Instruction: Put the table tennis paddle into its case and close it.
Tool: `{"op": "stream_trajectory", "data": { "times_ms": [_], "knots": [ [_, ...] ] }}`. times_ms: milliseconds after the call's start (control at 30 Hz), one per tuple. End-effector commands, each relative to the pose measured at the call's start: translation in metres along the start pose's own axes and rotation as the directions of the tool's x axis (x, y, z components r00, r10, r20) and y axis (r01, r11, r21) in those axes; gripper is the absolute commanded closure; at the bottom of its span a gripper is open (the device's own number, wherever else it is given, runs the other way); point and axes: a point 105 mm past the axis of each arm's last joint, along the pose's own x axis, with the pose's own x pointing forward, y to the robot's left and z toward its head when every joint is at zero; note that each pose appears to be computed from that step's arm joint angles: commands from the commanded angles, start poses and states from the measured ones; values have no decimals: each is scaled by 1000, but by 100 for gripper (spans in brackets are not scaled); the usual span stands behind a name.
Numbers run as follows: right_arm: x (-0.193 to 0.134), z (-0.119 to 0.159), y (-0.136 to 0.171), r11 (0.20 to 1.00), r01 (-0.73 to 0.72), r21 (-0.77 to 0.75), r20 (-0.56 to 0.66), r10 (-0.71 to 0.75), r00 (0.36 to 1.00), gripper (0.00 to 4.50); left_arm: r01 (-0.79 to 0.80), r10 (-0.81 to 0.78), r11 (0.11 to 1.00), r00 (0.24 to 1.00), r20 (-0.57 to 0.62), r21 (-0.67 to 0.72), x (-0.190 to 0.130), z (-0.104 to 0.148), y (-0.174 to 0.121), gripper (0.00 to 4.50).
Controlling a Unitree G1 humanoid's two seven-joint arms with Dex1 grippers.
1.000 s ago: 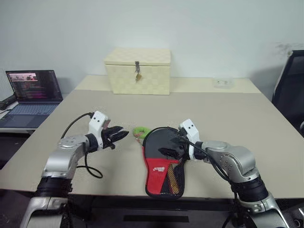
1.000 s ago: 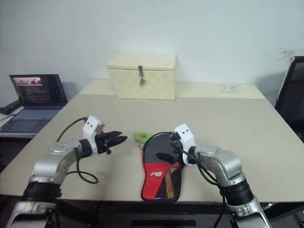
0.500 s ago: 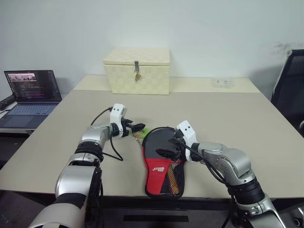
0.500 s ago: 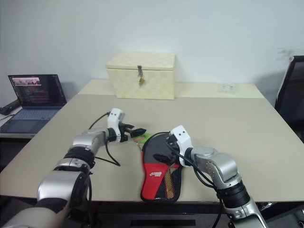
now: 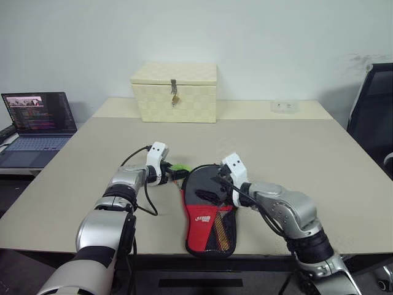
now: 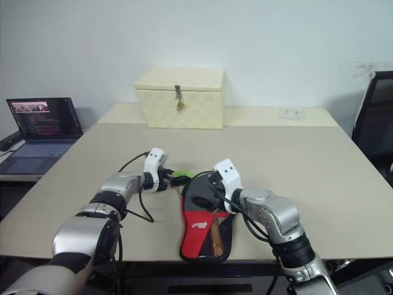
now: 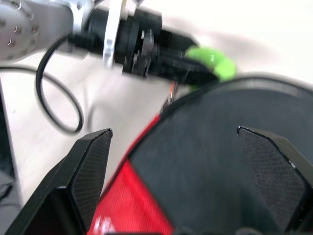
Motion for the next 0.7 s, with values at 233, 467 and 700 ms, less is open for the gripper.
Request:
{"op": "stream_trajectory", "data": {
  "times_ms": [233,467,700],
  "knots": [
    [26,-48,-21,995,93,-38,-124,-97,988,0,-41,40,999,999,34,20,-2,9,5,390],
    [18,-70,-29,991,128,-29,-172,-131,976,0,-112,99,989,986,131,92,3,44,2,449],
    [13,-90,-28,992,124,-21,-237,-126,963,0,-232,183,934,964,195,273,18,81,-14,449]
  ]
}}
